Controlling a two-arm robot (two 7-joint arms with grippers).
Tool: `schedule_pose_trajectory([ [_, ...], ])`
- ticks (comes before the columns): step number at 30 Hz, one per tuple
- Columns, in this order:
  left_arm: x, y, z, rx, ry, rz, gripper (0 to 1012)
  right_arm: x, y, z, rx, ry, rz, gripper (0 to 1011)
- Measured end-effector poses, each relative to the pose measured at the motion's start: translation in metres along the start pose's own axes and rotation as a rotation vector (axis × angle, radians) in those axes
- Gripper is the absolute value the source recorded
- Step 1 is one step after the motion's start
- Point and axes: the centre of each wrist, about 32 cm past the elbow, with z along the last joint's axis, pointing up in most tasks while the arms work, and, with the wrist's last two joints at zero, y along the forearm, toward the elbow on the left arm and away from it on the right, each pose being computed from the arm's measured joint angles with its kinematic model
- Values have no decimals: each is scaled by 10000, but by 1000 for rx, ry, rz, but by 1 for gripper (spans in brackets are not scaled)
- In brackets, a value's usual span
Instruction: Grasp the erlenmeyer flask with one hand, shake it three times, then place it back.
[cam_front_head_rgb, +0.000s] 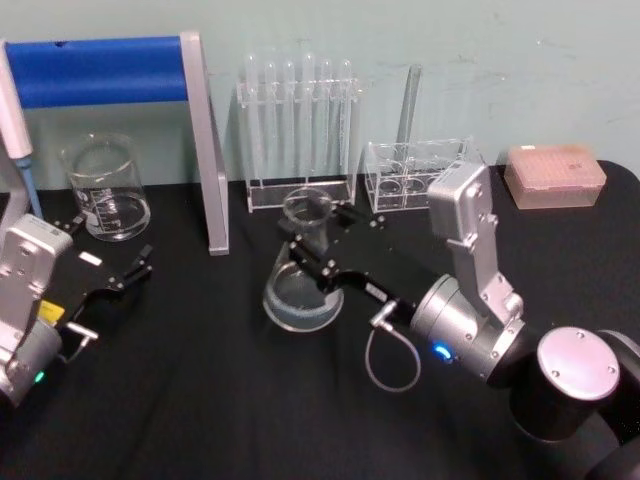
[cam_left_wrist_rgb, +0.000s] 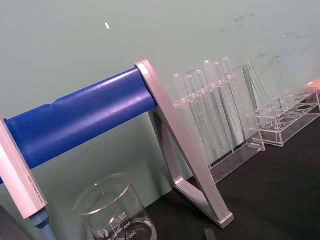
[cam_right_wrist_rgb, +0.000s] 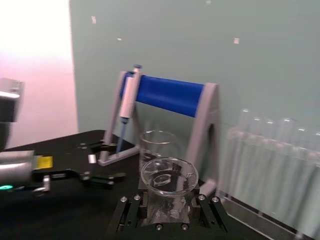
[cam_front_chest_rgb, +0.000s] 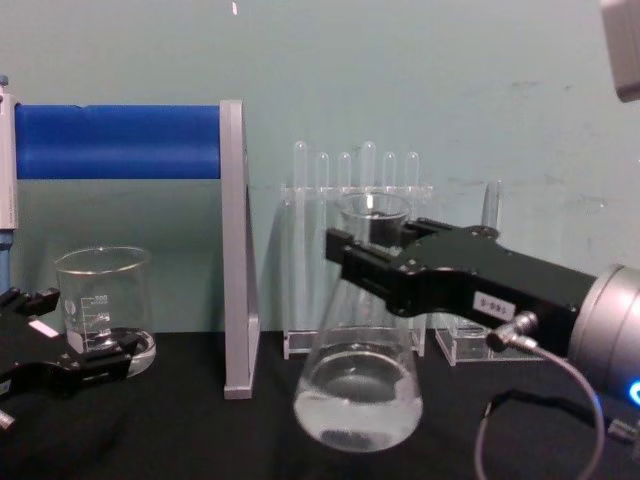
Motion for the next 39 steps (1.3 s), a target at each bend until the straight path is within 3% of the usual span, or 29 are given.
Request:
schedule_pose_trajectory([
  [14,0,0,0,0,0,0,1001,-230,22,16,6,-4,159,456],
  [22,0,0,0,0,0,0,1001,-271,20,19,7,-4,193,456],
  [28,0,0,0,0,0,0,1001,-236,22,17,6,-6,172,456],
  [39,0,0,0,0,0,0,1001,-28,10,6,-2,-18,37,456],
])
